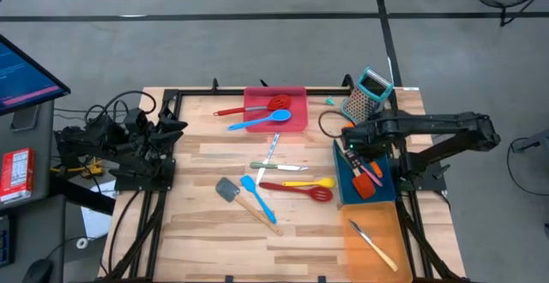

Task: Pick & Place Kitchen Items
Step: Put the orange spatula into the blue bin, then put the green kitchen knife into the orange bin

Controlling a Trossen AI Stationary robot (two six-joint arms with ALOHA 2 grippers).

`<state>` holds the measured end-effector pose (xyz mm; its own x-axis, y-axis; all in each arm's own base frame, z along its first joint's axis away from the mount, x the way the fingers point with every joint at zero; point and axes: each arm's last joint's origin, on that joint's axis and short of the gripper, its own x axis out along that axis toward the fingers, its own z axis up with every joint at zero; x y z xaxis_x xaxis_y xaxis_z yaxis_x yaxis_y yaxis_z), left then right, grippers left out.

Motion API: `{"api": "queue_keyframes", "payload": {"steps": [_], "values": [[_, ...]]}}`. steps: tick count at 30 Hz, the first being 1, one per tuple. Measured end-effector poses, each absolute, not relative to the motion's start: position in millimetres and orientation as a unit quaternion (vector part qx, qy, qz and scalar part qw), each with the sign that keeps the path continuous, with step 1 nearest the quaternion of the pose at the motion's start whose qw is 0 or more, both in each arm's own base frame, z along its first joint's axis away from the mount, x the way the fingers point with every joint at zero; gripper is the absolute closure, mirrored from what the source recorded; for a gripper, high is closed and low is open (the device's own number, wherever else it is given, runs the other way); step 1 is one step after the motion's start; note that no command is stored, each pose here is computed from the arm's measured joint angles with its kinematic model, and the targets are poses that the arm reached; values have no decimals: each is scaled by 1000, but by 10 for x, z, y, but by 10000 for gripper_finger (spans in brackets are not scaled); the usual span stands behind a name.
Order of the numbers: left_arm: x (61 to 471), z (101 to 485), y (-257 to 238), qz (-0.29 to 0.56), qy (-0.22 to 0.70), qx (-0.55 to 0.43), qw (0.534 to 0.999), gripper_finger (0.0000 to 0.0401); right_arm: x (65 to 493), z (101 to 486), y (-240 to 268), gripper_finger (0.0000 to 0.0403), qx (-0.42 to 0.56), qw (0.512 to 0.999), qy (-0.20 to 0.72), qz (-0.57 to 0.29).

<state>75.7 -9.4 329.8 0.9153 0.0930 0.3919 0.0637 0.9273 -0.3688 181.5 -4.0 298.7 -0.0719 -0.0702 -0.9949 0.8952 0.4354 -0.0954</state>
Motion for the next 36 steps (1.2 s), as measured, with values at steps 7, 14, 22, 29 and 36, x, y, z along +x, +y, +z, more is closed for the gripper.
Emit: {"api": "queue_keyframes", "payload": {"steps": [7,14,22,29,36], "values": [[755,3301,-94,7,-207,-191,959,265,1648,2418,-19,356,337,549,641,-416],[754,3304,-94,7,-209,-191,959,265,1679,2132,-20,356,331,568,642,-395],[753,3301,-81,29,-210,-194,958,265,1662,2031,-49,341,338,568,636,-398],[756,3298,-81,34,-208,-174,962,265,1666,2030,-50,284,339,569,635,-398],[858,3196,-117,24,-147,-149,978,239,1723,2129,-37,215,357,576,635,-371]]}}
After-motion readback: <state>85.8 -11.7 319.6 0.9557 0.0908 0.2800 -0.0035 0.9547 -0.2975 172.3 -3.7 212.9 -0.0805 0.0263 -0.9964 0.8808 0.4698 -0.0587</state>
